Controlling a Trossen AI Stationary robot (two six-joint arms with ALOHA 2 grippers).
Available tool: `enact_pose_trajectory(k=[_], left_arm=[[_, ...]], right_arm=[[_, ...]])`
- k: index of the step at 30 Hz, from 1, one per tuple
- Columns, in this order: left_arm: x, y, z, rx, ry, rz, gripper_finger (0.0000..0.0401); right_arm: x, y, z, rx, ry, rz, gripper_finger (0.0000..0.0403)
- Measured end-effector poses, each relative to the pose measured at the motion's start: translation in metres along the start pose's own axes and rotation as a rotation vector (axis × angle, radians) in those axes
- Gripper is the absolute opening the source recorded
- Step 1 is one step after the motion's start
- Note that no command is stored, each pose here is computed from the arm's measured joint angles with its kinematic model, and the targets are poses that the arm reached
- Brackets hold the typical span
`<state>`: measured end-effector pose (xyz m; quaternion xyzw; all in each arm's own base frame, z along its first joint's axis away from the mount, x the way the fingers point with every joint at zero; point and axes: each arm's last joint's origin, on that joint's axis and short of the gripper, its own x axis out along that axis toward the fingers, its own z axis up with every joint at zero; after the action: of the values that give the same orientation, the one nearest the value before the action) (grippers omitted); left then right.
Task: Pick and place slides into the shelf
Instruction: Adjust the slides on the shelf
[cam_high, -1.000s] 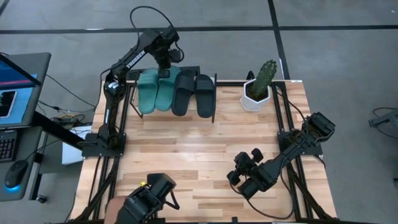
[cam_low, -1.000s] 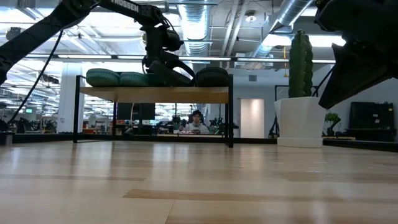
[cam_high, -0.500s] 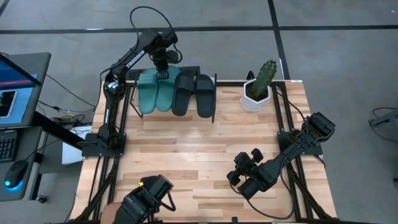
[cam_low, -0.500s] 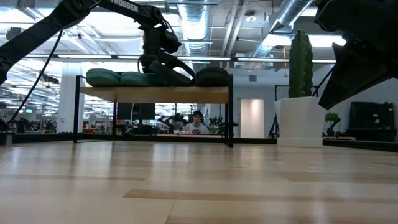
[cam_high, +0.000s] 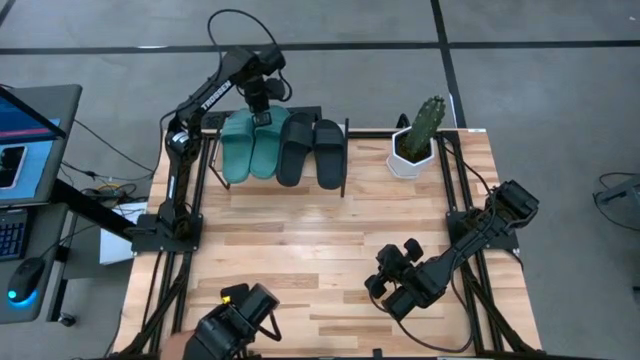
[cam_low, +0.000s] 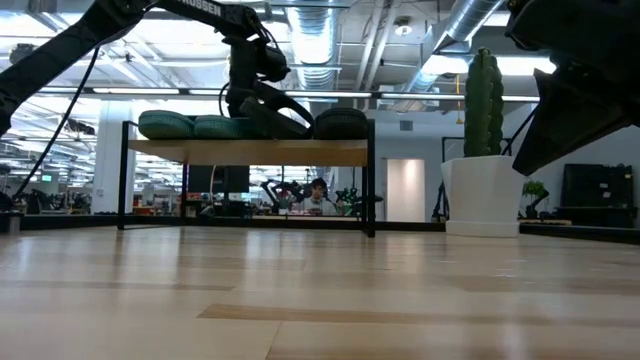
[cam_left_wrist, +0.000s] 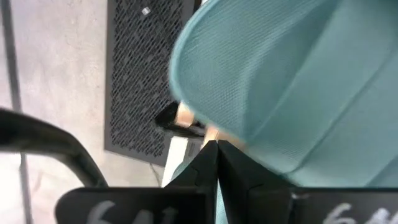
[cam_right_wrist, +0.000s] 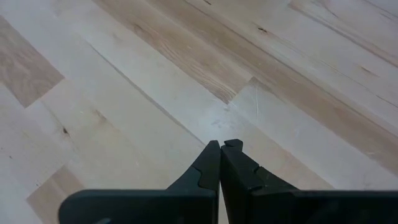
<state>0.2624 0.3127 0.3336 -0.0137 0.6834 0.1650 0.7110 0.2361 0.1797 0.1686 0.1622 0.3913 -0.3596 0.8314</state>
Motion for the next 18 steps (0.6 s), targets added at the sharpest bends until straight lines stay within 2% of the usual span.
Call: enact_pose_trajectory(k=[10, 18], left_arm=[[-0.0043, -0.0059, 0.0026, 0.090, -0.049, -0.045, 0.0000], [-0.0053, -0.0105, 0.0061, 0.088, -0.166, -0.195, 0.0000]], right_arm=[[0.0000, 0.0010, 0.0001, 0.007, 0.000, 0.009, 0.0000], [-0.0020, 0.0024, -0.0027, 0.006, 0.013, 0.025, 0.0000]])
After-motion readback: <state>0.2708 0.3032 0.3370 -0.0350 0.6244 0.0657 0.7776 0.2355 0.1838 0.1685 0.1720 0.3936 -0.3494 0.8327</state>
